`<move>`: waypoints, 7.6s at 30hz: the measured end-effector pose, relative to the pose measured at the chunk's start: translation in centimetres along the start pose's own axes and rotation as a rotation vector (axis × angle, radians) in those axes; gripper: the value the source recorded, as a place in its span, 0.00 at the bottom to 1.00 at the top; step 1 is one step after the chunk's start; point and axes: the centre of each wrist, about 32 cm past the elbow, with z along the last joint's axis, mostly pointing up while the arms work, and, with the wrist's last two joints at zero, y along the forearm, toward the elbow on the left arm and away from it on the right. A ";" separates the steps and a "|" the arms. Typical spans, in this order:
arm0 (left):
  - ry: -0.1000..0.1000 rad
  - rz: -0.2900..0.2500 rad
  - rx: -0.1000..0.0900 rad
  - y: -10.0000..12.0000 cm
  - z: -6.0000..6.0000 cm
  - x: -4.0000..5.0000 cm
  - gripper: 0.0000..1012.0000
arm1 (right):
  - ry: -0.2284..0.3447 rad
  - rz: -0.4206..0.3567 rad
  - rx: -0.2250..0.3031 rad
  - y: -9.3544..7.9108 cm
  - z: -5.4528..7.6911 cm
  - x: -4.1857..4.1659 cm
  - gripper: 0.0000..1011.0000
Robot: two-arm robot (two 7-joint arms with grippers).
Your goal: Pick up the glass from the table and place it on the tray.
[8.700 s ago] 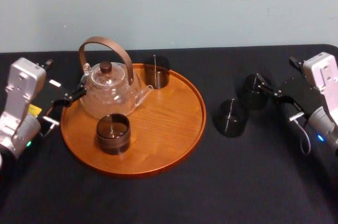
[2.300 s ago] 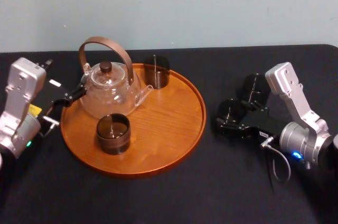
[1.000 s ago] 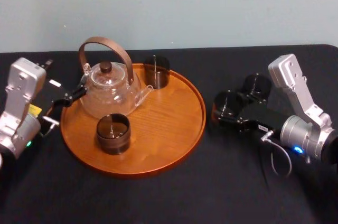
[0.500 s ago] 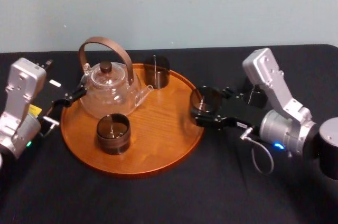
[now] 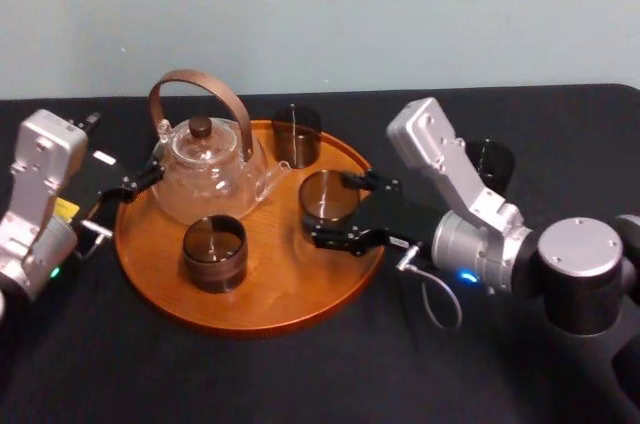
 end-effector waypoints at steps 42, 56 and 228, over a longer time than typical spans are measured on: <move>0.000 0.000 0.000 0.0 0.0 0.00 0.99 | 0.056 0.087 -0.044 3.0 -2.4 -1.63 0.89; 0.000 0.000 0.000 0.0 0.0 0.00 0.99 | 0.065 0.098 -0.050 3.2 -2.7 -1.70 0.89; 0.000 0.000 0.000 0.0 0.0 0.00 0.99 | 0.239 -0.309 -0.053 -6.5 -5.6 13.24 0.99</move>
